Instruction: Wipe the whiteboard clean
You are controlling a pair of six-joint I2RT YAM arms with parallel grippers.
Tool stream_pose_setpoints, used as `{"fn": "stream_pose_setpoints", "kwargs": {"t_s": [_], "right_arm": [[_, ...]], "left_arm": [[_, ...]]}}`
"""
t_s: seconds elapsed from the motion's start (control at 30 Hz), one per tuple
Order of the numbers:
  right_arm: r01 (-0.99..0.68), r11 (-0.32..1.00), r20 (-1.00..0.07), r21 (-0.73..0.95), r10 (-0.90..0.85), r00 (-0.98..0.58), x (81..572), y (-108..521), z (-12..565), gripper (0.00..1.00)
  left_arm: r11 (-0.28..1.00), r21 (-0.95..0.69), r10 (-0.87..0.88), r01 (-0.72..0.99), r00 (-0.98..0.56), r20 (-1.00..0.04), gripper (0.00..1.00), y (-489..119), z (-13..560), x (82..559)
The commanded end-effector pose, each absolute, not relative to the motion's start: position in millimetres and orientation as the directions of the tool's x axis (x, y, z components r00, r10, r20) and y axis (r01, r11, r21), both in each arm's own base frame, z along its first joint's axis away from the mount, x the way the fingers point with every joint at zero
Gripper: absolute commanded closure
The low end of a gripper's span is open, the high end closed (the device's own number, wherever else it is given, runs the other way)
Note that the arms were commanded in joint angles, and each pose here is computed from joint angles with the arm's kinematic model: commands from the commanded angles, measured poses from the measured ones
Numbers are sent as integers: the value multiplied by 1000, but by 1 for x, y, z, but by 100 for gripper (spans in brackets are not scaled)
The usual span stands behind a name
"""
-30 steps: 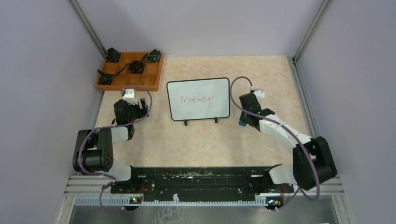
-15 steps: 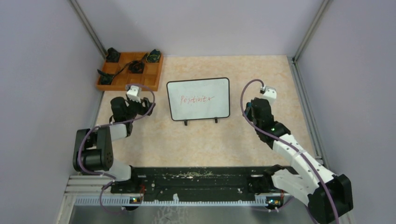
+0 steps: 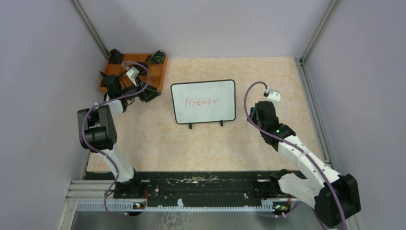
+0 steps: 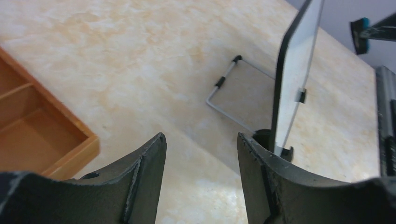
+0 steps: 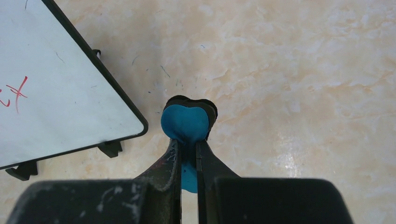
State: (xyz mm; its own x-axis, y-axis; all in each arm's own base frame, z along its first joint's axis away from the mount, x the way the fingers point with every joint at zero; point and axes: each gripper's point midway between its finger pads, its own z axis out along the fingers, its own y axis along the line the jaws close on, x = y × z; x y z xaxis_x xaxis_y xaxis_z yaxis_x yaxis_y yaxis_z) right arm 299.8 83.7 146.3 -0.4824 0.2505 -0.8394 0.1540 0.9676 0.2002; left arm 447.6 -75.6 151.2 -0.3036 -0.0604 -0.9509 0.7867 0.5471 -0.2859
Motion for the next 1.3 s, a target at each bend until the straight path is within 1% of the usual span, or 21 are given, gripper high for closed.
{"fn": "stream_pose_setpoints", "kwargs": {"t_s": [0.0,0.07,0.2,0.7,1.03,1.1,1.2,1.27], "right_arm": [[135,965,-865,225,262,-428,309,88,173,100],[135,965,-864,225,262,-430,309,89,171,100],[132,965,-858,227,263,-442,310,91,168,100],[128,966,-861,225,258,-437,306,89,173,100],[125,968,-859,217,250,-446,306,89,169,100],[124,968,-857,216,249,-450,306,90,167,100],[120,969,-856,217,248,-454,306,91,167,100],[118,969,-857,218,248,-452,306,91,167,100]], "left_arm": [[336,-368,-80,867,-363,-928,37,-94,162,420],[290,-379,-83,879,-371,-925,37,-97,166,416],[249,-373,-79,894,-365,-928,37,-101,173,410],[185,-360,-40,915,-359,-933,37,-142,179,426],[152,-359,-8,921,-362,-932,42,-170,174,420],[146,-360,-3,921,-364,-931,46,-177,172,419],[144,-361,3,921,-366,-931,61,-182,171,421],[143,-366,3,919,-371,-929,67,-183,170,422]]}}
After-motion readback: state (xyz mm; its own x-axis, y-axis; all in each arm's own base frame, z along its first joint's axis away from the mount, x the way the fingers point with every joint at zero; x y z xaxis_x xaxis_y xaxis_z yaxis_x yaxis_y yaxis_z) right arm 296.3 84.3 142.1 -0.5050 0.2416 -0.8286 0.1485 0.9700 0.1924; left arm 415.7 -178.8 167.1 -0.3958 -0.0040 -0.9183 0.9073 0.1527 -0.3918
